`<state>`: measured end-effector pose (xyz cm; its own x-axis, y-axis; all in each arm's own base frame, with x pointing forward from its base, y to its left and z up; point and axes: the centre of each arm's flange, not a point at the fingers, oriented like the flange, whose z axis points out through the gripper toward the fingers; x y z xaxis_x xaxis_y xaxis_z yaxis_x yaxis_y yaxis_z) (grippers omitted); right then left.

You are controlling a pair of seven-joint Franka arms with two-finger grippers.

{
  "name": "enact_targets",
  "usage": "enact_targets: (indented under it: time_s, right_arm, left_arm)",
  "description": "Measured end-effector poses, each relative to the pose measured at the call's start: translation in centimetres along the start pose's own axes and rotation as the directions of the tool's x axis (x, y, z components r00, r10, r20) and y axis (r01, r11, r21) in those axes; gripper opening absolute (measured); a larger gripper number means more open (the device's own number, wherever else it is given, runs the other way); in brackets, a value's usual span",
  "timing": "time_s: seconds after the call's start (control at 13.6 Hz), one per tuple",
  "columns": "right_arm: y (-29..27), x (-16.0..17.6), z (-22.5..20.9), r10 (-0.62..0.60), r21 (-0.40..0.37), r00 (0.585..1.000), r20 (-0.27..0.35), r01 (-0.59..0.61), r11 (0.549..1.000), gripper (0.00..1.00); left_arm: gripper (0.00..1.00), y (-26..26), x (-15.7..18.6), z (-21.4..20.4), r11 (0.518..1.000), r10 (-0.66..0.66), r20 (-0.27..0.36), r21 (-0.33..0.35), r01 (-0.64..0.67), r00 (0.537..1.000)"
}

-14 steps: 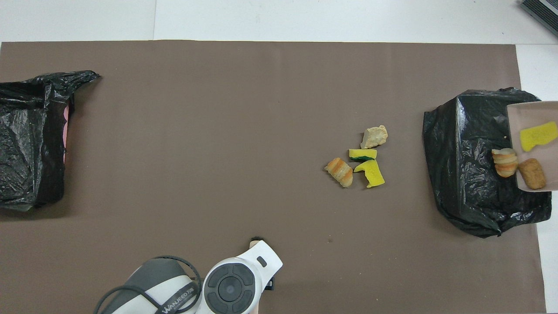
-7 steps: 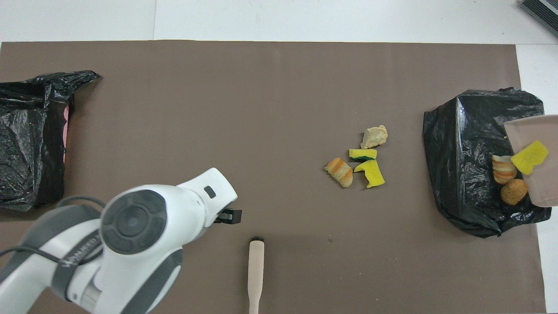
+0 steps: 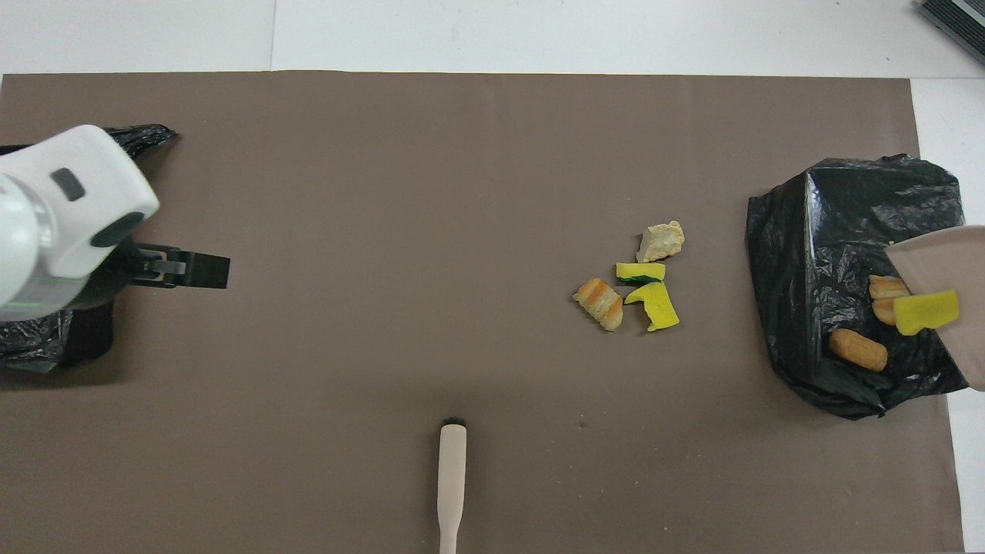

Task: Sweep and dump trash in bin
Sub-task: 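Tip the dustpan into the black bag with the right gripper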

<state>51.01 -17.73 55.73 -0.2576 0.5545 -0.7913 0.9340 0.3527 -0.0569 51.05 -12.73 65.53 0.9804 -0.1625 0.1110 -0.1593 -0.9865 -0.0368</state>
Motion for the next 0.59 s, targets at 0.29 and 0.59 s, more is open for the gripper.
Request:
enact_targets:
  time_s: [0.29,0.59]
  right_arm:
    - [0.8,1.1,-2.5,-0.032,0.036,0.999,0.008,0.032,0.999,0.32]
    - [0.8,0.7,-3.8,-0.038,0.067,0.998,0.040,0.035,0.997,0.32]
  left_arm:
    - [1.00,-5.3,-0.2,-1.6,0.999,0.032,0.069,-0.011,-0.031,0.997]
    - [1.00,-7.8,1.8,-1.6,0.997,0.033,0.095,-0.071,-0.026,0.995]
